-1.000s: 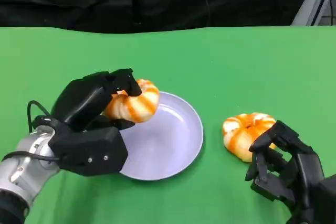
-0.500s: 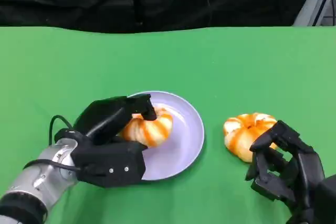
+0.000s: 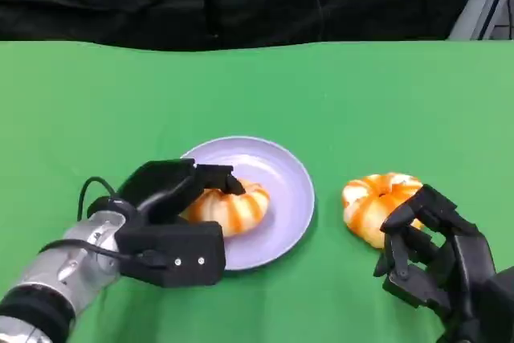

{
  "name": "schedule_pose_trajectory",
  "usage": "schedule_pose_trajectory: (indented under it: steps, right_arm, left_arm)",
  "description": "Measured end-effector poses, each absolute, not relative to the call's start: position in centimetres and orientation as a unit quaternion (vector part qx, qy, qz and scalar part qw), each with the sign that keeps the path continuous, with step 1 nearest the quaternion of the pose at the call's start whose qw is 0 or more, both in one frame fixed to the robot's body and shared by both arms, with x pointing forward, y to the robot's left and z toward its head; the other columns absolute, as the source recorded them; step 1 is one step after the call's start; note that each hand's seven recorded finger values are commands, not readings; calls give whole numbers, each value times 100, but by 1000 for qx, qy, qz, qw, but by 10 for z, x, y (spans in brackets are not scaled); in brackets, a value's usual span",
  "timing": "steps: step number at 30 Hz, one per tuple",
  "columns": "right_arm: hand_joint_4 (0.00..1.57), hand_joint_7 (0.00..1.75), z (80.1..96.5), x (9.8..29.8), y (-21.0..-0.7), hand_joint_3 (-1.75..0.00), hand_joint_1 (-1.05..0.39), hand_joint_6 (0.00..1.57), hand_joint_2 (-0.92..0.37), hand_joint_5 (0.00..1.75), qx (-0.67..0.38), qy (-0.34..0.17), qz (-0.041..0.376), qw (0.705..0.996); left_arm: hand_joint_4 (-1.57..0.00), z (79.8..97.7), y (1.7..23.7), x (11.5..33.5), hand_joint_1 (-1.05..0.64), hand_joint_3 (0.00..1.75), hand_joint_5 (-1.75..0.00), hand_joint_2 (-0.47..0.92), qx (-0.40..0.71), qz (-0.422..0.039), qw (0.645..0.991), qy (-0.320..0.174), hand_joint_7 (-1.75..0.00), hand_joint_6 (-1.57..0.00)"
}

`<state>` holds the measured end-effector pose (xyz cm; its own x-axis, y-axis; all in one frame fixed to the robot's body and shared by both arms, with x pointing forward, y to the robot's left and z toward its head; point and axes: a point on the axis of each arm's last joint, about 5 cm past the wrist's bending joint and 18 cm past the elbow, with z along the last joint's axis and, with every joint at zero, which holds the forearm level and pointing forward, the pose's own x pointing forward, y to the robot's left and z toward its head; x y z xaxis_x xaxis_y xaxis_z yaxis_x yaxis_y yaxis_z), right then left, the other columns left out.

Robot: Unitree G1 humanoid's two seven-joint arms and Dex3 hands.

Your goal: Grasp the bread from the table and place it into the plate.

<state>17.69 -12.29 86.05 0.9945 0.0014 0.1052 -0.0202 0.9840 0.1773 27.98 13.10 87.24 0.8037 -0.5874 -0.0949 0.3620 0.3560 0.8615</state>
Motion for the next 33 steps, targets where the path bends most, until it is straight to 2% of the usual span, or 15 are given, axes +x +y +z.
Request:
schedule_pose_trajectory:
  steps: [4, 7, 11, 21, 25, 26, 27, 28, 29, 31, 32, 33]
  right_arm:
    - [83, 162, 861, 177, -123, -113, -15, 62, -61, 175, 89, -52, 5, 995]
    - [82, 162, 861, 177, -123, -112, -14, 61, -61, 175, 88, -52, 4, 995]
    - [83, 162, 861, 177, -123, -112, -14, 61, -62, 175, 88, -52, 5, 995]
    - [84, 162, 861, 177, -123, -111, -13, 61, -62, 175, 88, -52, 5, 995]
    - [84, 162, 861, 177, -123, -112, -14, 62, -62, 175, 88, -53, 5, 995]
    - [84, 162, 861, 177, -123, -112, -14, 62, -62, 175, 88, -53, 5, 995]
    - [84, 162, 861, 177, -123, -112, -13, 62, -62, 175, 88, -53, 5, 995]
    - [84, 162, 861, 177, -123, -112, -13, 62, -62, 175, 88, -54, 5, 995]
    - [84, 162, 861, 177, -123, -112, -13, 62, -62, 175, 88, -54, 5, 995]
    - [84, 162, 861, 177, -123, -112, -13, 62, -62, 175, 88, -54, 4, 995]
    - [84, 162, 861, 177, -123, -113, -13, 62, -62, 175, 87, -54, 4, 995]
    - [84, 162, 861, 177, -123, -113, -13, 62, -62, 175, 87, -54, 3, 995]
  left_arm:
    - [-9, 874, 132, 280, -95, 51, 0, 92, 494, -304, 807, -114, 0, -43]
    - [-1, 875, 131, 280, -99, 53, 0, 92, 494, -306, 805, -119, 0, -38]
    - [0, 877, 130, 280, -102, 55, 0, 92, 495, -302, 804, -130, 0, -34]
    - [-2, 873, 136, 272, -103, 58, -1, 92, 479, -292, 817, -136, -2, -37]
    - [-19, 879, 142, 267, -73, 46, -7, 92, 437, -272, 844, -152, -3, -46]
    - [-28, 881, 144, 265, -60, 45, -11, 91, 423, -268, 852, -154, -5, -51]
    - [-45, 883, 145, 264, -36, 37, -15, 92, 413, -265, 857, -157, -7, -61]
    - [-57, 885, 148, 262, -21, 35, -16, 92, 390, -262, 869, -154, -8, -68]
    - [-72, 888, 152, 260, -9, 37, -19, 92, 357, -259, 885, -151, -8, -76]
    - [-85, 892, 161, 254, -1, 41, -24, 92, 286, -256, 913, -137, -10, -84]
    - [-92, 894, 166, 252, 6, 54, -43, 91, 254, -256, 924, -126, -13, -96]
    - [-88, 895, 171, 249, 8, 63, -67, 89, 221, -255, 935, -112, -16, -103]
